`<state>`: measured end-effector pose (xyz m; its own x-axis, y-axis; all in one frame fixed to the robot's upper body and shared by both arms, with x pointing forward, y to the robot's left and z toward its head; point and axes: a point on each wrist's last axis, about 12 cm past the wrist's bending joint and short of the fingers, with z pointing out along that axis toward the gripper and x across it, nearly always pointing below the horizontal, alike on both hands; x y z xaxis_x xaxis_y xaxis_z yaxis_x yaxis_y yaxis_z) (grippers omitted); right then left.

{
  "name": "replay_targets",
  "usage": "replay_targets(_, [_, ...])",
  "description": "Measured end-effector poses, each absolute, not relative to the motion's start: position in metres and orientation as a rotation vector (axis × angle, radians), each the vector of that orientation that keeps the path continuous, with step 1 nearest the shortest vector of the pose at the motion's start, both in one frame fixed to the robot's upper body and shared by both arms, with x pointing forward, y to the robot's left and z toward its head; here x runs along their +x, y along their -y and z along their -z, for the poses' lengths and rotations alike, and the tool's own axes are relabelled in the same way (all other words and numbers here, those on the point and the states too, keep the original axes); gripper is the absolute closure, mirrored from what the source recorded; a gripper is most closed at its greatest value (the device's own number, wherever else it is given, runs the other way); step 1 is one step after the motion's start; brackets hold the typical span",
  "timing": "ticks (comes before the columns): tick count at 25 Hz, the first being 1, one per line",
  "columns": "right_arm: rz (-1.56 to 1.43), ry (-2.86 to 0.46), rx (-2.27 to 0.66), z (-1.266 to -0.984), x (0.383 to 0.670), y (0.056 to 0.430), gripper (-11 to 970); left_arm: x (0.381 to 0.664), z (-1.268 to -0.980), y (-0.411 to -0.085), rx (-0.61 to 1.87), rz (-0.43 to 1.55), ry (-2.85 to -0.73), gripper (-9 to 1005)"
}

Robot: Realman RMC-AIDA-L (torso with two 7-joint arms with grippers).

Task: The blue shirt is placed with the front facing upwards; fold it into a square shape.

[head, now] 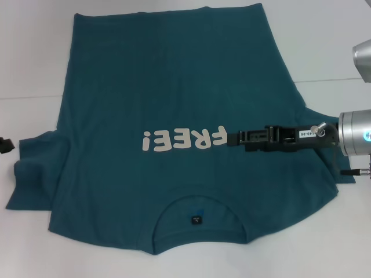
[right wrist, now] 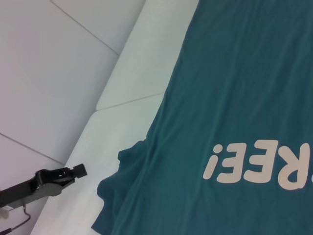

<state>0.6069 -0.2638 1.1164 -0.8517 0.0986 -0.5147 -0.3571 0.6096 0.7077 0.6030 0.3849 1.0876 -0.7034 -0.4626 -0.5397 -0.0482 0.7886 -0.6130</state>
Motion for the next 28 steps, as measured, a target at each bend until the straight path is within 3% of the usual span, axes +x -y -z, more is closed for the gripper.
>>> replay_targets(13, [-1.169, -2.32, -0.209, -1.117, 0.608, 0.264, 162, 0.587, -1.074, -0.396, -0.609, 0.777, -2.269, 786])
replay_targets(19, [-1.168, -2.32, -0.207, -1.116, 0.608, 0.264, 163, 0.59, -1.069, -0.389, -0.628, 0.789, -2.278, 590])
replay_targets(25, [-1.165, -2.323, -0.196, -1.114, 0.607, 0.265, 164, 0.593, -1.064, -0.38, -0.628, 0.788, -2.288, 342])
replay_targets(27, [-1.165, -2.323, -0.194, -1.114, 0.606, 0.265, 164, 0.593, -1.063, -0.378, -0.627, 0.793, -2.291, 179])
replay_targets(28, [-1.165, -2.324, -0.193, -1.114, 0.606, 0.265, 165, 0.593, -1.063, -0.377, -0.626, 0.796, -2.292, 179])
